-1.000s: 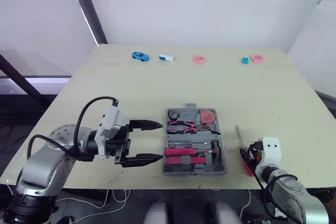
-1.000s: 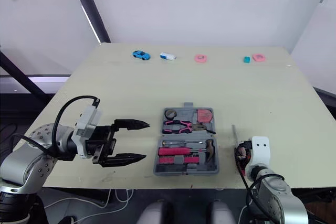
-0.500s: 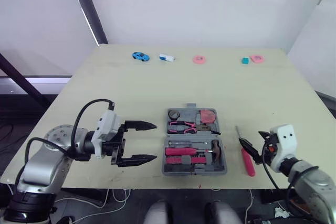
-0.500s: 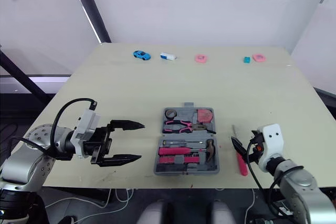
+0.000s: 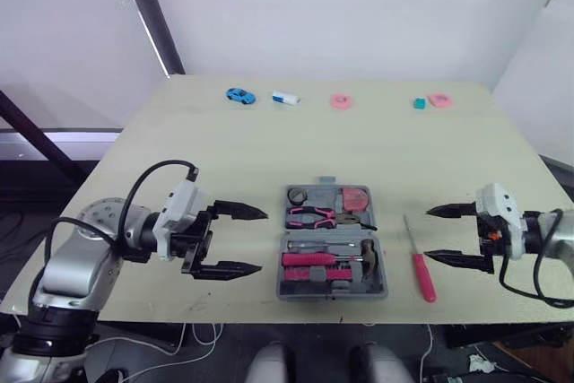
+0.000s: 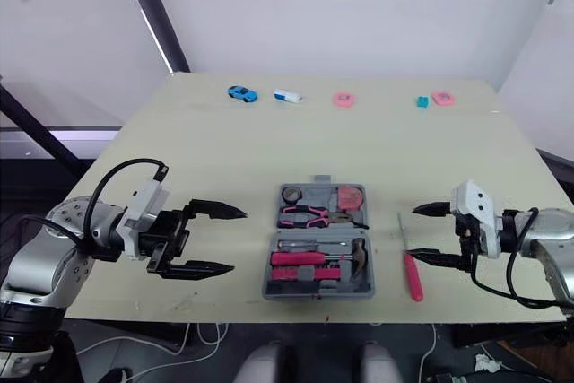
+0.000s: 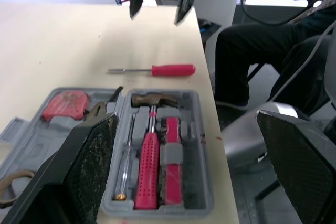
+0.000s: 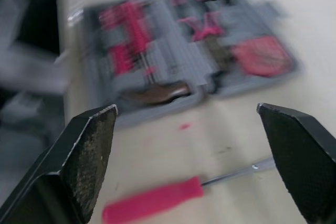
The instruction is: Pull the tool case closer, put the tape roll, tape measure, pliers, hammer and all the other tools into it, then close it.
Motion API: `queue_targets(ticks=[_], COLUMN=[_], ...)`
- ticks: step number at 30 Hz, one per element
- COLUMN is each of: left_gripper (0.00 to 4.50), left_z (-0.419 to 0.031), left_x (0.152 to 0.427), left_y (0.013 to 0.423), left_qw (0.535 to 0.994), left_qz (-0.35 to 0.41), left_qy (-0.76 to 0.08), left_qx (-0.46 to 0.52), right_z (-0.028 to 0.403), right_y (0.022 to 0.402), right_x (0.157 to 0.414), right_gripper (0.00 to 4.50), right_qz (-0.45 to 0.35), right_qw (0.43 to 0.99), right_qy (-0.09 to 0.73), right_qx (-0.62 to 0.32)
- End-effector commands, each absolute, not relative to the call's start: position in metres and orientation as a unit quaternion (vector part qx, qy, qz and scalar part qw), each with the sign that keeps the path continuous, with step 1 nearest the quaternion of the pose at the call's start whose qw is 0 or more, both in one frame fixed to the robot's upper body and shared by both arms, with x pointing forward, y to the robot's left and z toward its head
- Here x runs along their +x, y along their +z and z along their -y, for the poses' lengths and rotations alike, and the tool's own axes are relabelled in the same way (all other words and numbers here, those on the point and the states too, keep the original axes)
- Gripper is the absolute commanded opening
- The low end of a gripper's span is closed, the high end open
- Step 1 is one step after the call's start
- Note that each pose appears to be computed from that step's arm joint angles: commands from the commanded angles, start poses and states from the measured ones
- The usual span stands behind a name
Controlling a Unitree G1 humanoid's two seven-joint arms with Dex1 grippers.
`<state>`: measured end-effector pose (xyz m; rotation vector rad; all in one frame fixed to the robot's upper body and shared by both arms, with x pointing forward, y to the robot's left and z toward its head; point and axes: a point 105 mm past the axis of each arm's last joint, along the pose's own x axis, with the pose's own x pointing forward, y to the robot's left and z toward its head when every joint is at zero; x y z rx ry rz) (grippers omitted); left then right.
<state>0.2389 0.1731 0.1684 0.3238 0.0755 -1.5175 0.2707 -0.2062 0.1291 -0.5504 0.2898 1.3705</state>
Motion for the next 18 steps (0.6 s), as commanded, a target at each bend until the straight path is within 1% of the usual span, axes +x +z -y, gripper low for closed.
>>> queue_targets(ticks=[1,4,6,8,10,12,18], left_gripper=[4.50,4.50,4.50,4.50,4.50,4.50,4.50], left_z=[-0.170,-0.170,-0.169,-0.168,-0.166,-0.165,-0.163], left_x=[0.235,0.233,0.227,0.224,0.223,0.222,0.220], left_y=[0.176,0.175,0.171,0.170,0.170,0.170,0.168], left_qw=[0.711,0.711,0.699,0.695,0.694,0.695,0.700], left_qz=[-0.015,-0.014,-0.017,-0.018,-0.017,-0.015,-0.014], left_qy=[-0.686,-0.687,-0.696,-0.700,-0.701,-0.700,-0.695], left_qx=[0.152,0.151,0.162,0.163,0.162,0.163,0.165], right_z=[0.216,0.217,0.215,0.214,0.213,0.206,0.189], right_y=[0.118,0.112,0.105,0.102,0.096,0.090,0.080], right_x=[0.268,0.274,0.281,0.283,0.287,0.294,0.301], right_gripper=[4.49,4.49,4.49,4.49,4.49,4.49,4.49], right_qz=[-0.150,-0.160,-0.170,-0.178,-0.179,-0.169,-0.134], right_qw=[0.640,0.592,0.519,0.471,0.412,0.356,0.254], right_qy=[0.677,0.696,0.713,0.727,0.738,0.748,0.766], right_qx=[-0.331,-0.374,-0.440,-0.467,-0.504,-0.534,-0.574])
